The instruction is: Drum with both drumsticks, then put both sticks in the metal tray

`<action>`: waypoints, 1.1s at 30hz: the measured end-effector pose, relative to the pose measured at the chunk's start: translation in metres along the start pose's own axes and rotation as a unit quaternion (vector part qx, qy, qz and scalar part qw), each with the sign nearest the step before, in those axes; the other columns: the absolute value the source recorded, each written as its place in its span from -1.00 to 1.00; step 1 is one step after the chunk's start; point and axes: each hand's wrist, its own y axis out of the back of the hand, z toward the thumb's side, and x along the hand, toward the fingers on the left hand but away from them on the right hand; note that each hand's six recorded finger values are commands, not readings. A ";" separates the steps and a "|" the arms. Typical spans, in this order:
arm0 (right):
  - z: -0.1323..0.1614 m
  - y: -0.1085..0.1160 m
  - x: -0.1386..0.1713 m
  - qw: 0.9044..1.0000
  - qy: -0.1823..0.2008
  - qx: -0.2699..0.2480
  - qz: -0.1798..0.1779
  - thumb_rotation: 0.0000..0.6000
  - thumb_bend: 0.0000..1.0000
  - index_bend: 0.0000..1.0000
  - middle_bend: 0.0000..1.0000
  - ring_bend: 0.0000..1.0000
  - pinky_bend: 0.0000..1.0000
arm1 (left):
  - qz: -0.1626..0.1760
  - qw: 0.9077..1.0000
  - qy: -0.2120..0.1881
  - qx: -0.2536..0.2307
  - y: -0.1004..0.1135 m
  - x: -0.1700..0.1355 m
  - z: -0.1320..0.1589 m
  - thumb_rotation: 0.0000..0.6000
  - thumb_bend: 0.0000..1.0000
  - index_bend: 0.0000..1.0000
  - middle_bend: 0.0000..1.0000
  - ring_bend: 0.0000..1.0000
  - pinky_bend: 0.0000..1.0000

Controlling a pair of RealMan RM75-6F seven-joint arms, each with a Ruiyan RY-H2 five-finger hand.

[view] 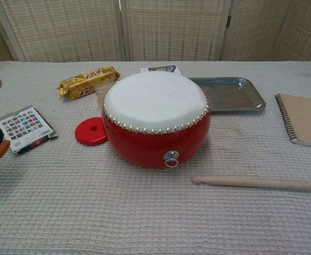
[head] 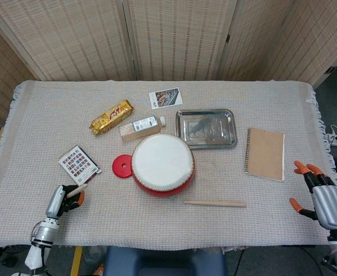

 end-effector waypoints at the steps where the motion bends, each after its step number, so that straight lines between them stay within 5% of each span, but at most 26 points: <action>1: 0.004 -0.006 -0.002 1.000 0.004 -0.007 0.016 1.00 -0.65 -0.69 -0.52 -0.71 -0.36 | 0.001 1.000 -0.006 0.028 0.005 0.000 0.002 1.00 0.60 1.00 1.00 1.00 1.00; 7: 0.032 -0.042 -0.014 0.994 0.039 -0.040 0.095 1.00 -0.65 -0.49 -0.50 -0.67 -0.32 | 0.019 0.986 -0.037 0.164 0.034 0.001 0.021 1.00 0.59 1.00 1.00 1.00 1.00; 13: 0.070 -0.087 -0.027 0.984 0.080 -0.042 0.151 1.00 -0.65 -0.32 -0.50 -0.81 -0.35 | 0.045 0.969 -0.060 0.237 0.059 0.001 0.048 1.00 0.60 0.99 1.00 1.00 1.00; 25: 0.126 -0.154 -0.051 0.976 0.130 0.000 0.176 1.00 -0.57 -0.09 -0.50 -0.91 -0.42 | 0.046 0.964 -0.064 0.254 0.072 -0.006 0.067 1.00 0.59 0.98 1.00 1.00 1.00; 33: 0.148 -0.179 -0.068 0.976 0.133 0.010 0.173 1.00 -0.48 -0.07 -0.50 -0.90 -0.42 | 0.041 0.966 -0.058 0.250 0.073 -0.007 0.064 1.00 0.58 0.97 1.00 1.00 1.00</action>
